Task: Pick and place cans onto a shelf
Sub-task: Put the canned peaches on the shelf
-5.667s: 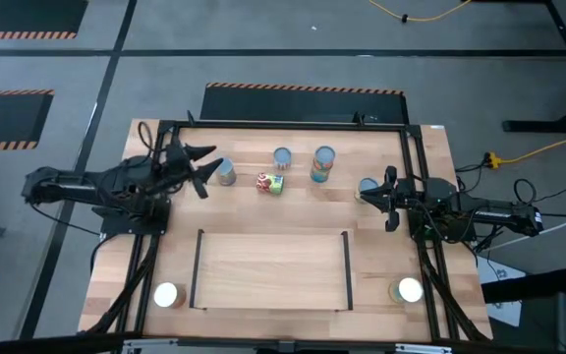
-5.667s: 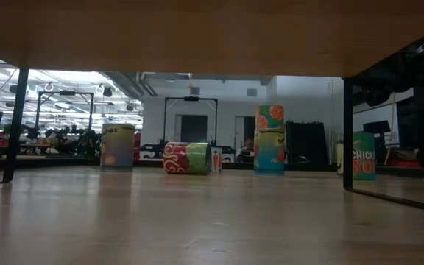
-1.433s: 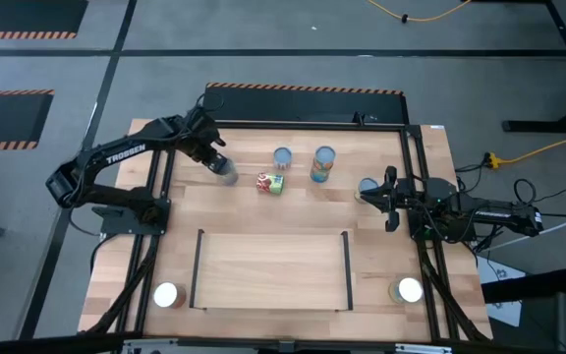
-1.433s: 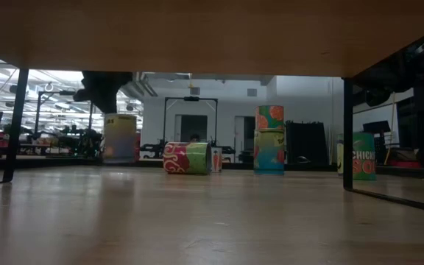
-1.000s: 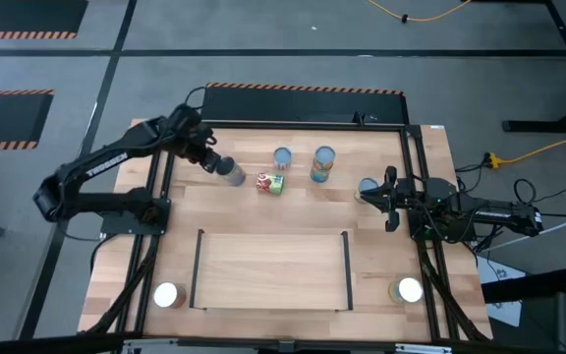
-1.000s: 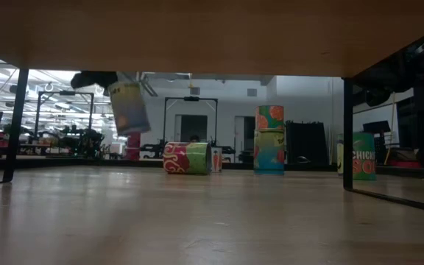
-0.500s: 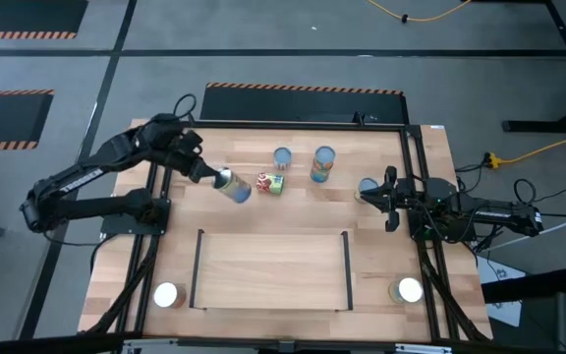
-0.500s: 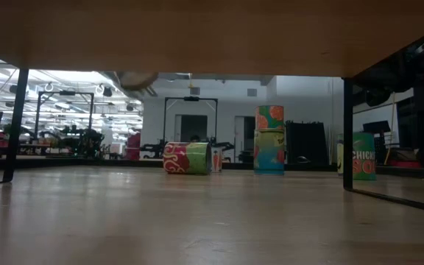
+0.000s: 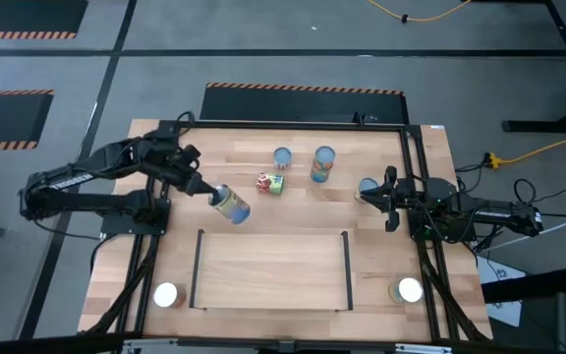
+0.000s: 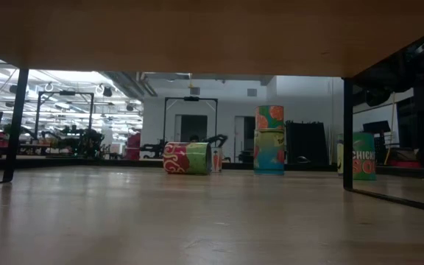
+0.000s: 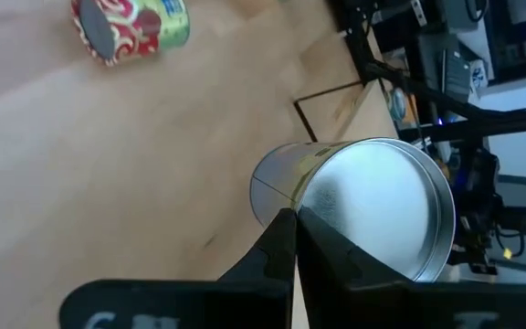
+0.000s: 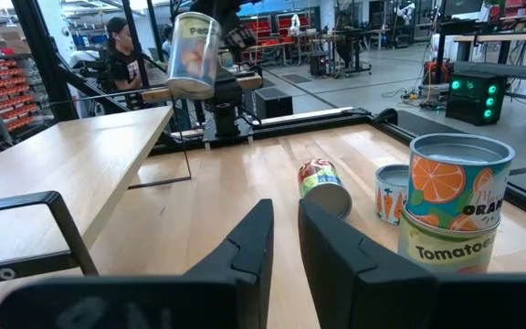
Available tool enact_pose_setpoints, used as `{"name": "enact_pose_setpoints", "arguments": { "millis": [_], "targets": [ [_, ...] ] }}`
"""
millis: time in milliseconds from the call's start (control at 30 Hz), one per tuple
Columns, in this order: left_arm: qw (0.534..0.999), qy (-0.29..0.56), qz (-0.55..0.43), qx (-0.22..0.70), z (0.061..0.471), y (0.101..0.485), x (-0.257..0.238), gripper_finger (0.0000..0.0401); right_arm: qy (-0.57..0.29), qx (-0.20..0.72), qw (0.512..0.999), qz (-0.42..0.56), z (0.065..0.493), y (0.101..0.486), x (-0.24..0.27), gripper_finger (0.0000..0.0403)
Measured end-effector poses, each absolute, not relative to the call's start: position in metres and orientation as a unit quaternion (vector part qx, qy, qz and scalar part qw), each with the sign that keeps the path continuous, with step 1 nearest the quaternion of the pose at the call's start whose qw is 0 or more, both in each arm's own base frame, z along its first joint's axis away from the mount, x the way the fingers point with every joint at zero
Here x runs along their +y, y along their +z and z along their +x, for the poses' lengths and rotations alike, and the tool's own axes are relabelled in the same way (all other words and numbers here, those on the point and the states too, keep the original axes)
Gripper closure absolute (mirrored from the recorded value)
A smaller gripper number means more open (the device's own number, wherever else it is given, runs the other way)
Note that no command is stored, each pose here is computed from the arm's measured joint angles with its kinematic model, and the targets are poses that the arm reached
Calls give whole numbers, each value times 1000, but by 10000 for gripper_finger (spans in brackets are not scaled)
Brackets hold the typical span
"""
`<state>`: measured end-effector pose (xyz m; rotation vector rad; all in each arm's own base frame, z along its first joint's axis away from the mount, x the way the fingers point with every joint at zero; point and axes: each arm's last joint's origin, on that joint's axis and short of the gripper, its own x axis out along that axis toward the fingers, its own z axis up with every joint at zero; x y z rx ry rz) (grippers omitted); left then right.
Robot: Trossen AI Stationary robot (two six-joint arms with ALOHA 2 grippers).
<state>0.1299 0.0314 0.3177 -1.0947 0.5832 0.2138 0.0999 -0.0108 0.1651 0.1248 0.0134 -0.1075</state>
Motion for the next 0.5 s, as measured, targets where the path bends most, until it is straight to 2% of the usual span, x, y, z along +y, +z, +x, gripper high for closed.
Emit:
{"name": "enact_pose_setpoints", "arguments": {
  "millis": [200,500],
  "targets": [
    [802,98,-520,277,132,324,20,401,-54,7,997,62,100,165,-11,342],
    [812,109,-500,280,139,371,6,401,-54,7,997,62,100,165,-11,342]
  ]
}}
